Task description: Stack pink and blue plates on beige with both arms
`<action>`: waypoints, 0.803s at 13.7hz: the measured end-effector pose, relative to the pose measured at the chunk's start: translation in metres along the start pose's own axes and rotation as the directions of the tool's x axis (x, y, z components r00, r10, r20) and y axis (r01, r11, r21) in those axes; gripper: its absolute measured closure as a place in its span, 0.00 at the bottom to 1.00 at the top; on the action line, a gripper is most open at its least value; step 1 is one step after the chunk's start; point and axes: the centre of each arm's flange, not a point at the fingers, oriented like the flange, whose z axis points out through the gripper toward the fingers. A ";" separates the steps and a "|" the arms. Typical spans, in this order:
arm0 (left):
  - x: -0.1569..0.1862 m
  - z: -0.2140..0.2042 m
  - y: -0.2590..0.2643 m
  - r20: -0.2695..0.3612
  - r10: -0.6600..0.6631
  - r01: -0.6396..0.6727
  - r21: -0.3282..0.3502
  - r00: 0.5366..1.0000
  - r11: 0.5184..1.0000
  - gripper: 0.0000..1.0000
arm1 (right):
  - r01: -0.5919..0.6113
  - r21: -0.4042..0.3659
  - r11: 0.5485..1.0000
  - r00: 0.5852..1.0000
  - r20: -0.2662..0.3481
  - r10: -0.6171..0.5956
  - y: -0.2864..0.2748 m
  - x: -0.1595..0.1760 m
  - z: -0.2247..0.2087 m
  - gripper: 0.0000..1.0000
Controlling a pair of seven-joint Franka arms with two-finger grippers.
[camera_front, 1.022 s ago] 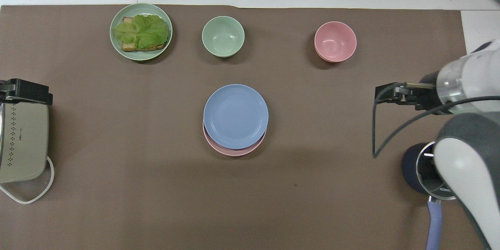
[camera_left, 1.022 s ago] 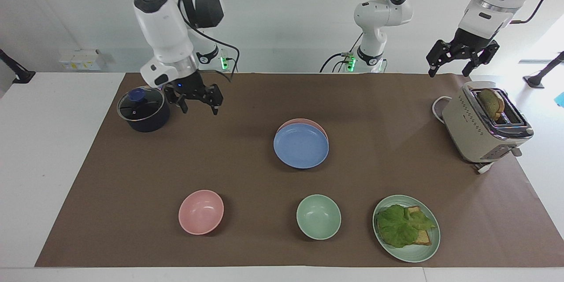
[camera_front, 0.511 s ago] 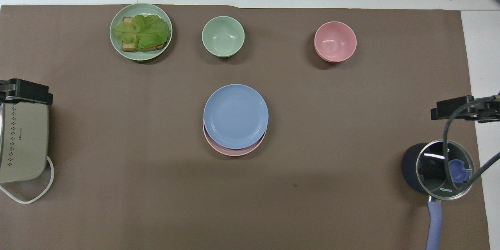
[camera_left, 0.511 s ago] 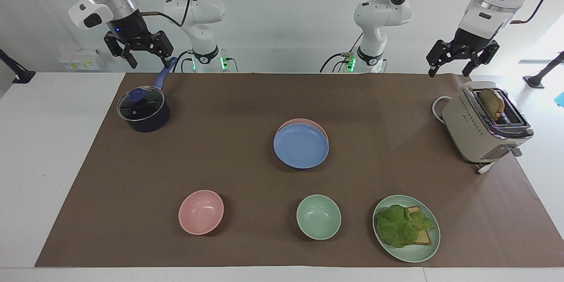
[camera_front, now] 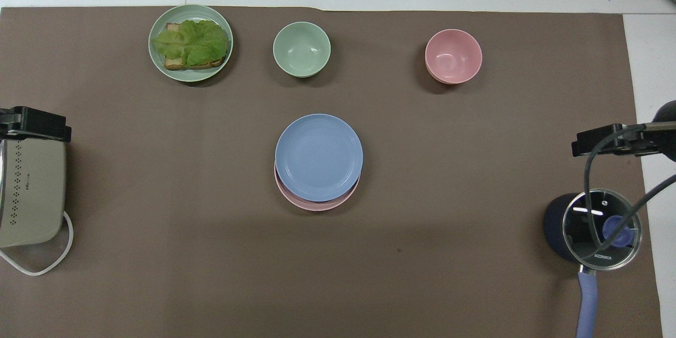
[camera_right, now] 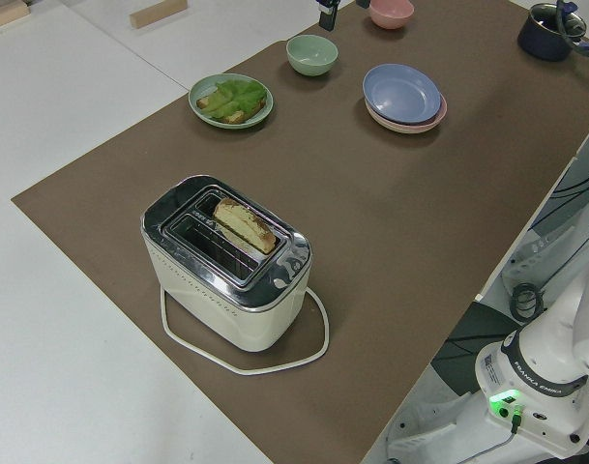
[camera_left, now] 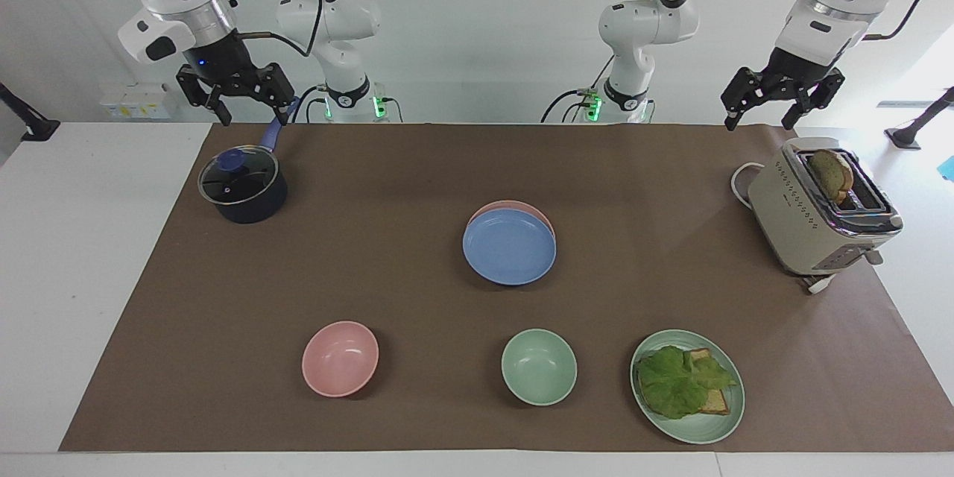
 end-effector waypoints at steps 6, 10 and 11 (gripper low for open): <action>0.000 0.000 0.000 0.000 0.000 0.000 0.000 1.000 1.000 0.00 | 0.029 -0.054 0.998 0.999 0.019 -0.028 0.004 -0.001 -0.014 0.00; 0.000 0.000 0.000 0.000 0.000 0.000 0.000 1.000 1.000 0.00 | 0.032 -0.053 0.998 0.999 0.030 -0.030 0.003 -0.002 -0.015 0.00; 0.000 0.000 0.000 0.000 0.000 0.000 0.000 1.000 1.000 0.00 | 0.029 -0.052 0.998 0.999 0.037 -0.027 0.004 -0.003 -0.014 0.00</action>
